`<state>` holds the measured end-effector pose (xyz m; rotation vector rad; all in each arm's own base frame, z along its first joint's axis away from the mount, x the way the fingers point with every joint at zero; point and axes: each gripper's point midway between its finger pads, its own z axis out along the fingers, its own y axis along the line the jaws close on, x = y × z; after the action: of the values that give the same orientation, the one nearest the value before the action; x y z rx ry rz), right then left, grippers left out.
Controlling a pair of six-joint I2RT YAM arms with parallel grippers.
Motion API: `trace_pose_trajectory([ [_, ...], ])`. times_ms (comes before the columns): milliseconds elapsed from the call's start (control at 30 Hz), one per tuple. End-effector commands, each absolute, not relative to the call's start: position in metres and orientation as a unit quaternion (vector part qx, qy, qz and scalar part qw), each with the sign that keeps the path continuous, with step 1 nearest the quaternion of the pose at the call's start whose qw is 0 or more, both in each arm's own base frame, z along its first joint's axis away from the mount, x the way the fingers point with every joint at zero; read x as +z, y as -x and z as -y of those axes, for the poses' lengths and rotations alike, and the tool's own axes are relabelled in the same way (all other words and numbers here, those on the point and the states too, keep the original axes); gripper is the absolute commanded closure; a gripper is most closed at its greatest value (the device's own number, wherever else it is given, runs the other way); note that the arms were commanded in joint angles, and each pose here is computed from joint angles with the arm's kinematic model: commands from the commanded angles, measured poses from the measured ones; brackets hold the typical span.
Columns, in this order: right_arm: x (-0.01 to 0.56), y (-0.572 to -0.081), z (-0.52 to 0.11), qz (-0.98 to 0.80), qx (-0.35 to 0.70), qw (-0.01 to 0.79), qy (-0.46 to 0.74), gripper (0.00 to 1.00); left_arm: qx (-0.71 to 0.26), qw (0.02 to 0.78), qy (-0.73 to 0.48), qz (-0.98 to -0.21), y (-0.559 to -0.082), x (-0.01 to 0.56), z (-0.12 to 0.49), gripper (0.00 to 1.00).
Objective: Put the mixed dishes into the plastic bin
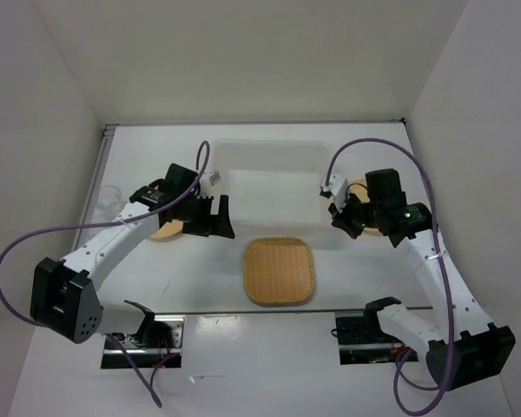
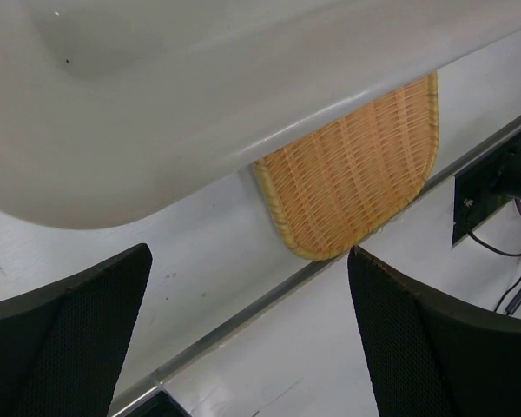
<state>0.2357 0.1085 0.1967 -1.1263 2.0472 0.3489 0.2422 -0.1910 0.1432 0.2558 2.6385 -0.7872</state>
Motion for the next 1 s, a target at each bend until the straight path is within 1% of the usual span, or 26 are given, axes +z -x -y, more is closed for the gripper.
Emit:
trace_pose_trajectory([
  [0,0.172,-0.225,-0.122,-0.732,0.118,0.356,0.569,1.0,-0.308,0.141,-0.09,-0.937,-0.23,0.13,0.203,0.0],
  [33,0.163,-0.223,-0.121,-0.724,0.096,0.343,0.59,1.0,-0.309,0.142,-0.087,-0.936,-0.233,0.126,0.204,0.0],
  [67,0.153,-0.216,-0.132,-0.701,0.093,0.333,0.623,1.0,-0.315,0.139,-0.081,-0.935,-0.232,0.125,0.206,0.0],
  [167,0.143,-0.216,-0.149,-0.642,0.058,0.335,0.687,1.0,-0.326,0.137,-0.076,-0.932,-0.225,0.121,0.213,0.0],
  [333,0.124,-0.215,-0.17,-0.566,0.043,0.322,0.758,1.0,-0.341,0.123,-0.068,-0.929,-0.21,0.11,0.23,0.0],
  [400,0.105,-0.214,-0.168,-0.56,0.046,0.295,0.773,1.0,-0.336,0.096,-0.048,-0.936,-0.199,0.096,0.23,0.0],
  [500,0.088,-0.212,-0.166,-0.559,0.052,0.266,0.783,1.0,-0.328,0.084,-0.028,-0.941,-0.187,0.082,0.229,0.0],
  [633,0.058,-0.193,-0.161,-0.554,0.078,0.224,0.798,1.0,-0.334,0.1,-0.002,-0.937,-0.177,0.084,0.229,0.0],
  [733,0.05,-0.19,-0.161,-0.552,0.083,0.226,0.798,1.0,-0.346,0.113,0.014,-0.931,-0.172,0.091,0.232,0.0],
  [967,0.034,-0.188,-0.164,-0.544,0.095,0.219,0.804,1.0,-0.335,0.106,0.018,-0.936,-0.159,0.076,0.229,0.0],
])
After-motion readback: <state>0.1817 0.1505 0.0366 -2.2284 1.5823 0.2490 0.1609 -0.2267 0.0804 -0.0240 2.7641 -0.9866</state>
